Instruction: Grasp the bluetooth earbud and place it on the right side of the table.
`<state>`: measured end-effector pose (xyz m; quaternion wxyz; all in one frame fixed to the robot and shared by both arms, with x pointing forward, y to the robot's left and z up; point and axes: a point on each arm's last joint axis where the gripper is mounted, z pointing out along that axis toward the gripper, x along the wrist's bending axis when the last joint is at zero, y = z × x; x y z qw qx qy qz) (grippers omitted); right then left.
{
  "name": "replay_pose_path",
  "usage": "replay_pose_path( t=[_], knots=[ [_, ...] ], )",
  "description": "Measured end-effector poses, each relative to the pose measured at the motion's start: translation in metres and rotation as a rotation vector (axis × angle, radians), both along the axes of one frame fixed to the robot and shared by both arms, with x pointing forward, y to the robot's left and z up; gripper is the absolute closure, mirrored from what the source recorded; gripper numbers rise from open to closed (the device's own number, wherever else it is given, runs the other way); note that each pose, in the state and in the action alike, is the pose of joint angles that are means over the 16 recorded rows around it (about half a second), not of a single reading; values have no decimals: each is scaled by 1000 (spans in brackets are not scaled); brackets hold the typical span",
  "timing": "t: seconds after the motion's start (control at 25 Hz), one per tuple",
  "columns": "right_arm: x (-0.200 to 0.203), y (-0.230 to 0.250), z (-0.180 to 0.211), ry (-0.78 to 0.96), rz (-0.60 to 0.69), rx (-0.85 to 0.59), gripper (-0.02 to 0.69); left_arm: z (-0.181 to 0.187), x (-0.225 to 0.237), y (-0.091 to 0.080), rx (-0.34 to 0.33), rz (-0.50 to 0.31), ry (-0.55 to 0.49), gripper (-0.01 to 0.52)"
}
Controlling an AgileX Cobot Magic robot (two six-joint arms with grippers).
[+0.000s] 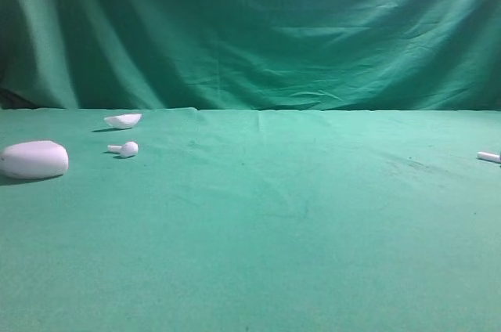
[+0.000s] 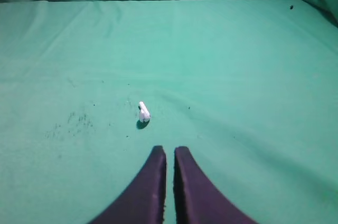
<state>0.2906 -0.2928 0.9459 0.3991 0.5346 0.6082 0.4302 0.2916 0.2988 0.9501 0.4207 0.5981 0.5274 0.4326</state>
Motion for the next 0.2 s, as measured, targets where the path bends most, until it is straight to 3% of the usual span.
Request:
replay_pose_path(
  t=[0.2],
  knots=[
    [0,0,-2,8,-3,9,615,0,0,0,0,0,0,514]
  ],
)
